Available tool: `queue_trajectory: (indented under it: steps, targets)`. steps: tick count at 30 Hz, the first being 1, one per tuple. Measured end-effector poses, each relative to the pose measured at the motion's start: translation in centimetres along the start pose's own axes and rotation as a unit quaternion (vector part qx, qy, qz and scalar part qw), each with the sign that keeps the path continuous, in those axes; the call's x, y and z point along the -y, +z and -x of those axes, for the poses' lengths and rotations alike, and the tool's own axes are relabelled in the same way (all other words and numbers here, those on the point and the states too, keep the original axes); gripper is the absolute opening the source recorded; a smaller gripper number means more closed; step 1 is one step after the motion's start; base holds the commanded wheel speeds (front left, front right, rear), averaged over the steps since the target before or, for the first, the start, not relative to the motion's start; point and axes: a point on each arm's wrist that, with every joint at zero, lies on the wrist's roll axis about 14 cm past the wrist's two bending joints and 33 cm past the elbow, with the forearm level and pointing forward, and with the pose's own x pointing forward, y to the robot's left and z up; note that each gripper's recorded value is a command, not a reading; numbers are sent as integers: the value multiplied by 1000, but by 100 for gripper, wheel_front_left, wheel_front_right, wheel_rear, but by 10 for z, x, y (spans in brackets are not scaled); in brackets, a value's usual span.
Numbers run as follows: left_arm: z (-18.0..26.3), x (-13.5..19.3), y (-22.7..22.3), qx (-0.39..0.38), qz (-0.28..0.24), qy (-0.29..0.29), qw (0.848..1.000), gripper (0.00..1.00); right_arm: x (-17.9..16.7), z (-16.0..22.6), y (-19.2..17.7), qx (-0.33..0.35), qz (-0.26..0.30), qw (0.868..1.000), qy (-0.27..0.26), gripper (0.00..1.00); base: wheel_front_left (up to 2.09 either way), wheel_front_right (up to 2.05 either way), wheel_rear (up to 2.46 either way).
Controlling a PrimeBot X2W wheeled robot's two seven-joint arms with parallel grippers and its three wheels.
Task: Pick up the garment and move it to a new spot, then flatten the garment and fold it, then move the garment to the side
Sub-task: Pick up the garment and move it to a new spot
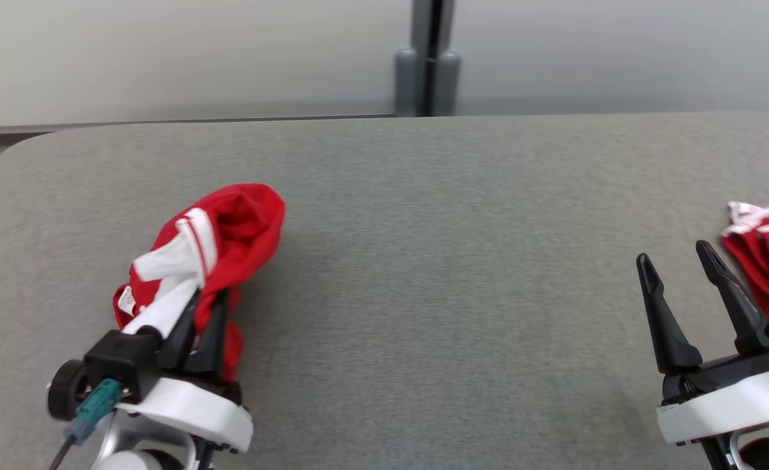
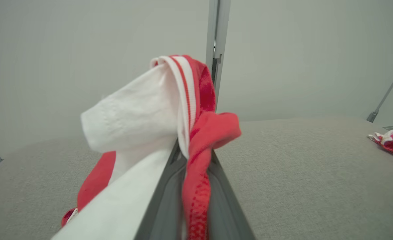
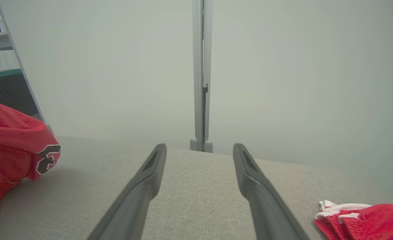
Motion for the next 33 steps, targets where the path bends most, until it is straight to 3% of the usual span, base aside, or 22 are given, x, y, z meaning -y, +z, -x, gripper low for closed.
queue_trajectory:
  steps: [6,12,18,19,20,21,27,33]
  targets:
    - [-38,81,-19,-30,6,-139,990,0,34,22,1,5,-4,998,-64,100,0,0,0]
    - [-73,167,-45,-61,-7,-278,959,0,69,44,-11,-1,-14,991,-135,100,0,0,0]
    - [-76,223,-96,-123,4,-359,925,2,91,60,-34,-27,-22,982,-185,100,0,0,0]
    - [-74,229,-104,-133,6,-367,920,32,93,61,-38,-32,-25,981,-191,100,0,0,0]
    - [-72,233,-110,-140,9,-372,918,76,94,61,-39,-31,-25,980,-193,100,0,0,0]
    - [-71,236,-115,-144,11,-376,915,100,95,61,-40,-32,-24,980,-195,100,0,0,0]
    - [-71,238,-101,-108,49,-370,921,100,94,58,-46,-39,-20,982,-186,100,0,0,0]
    - [-84,201,-55,-23,70,-299,951,100,82,43,-39,-28,-18,987,-155,100,0,0,0]
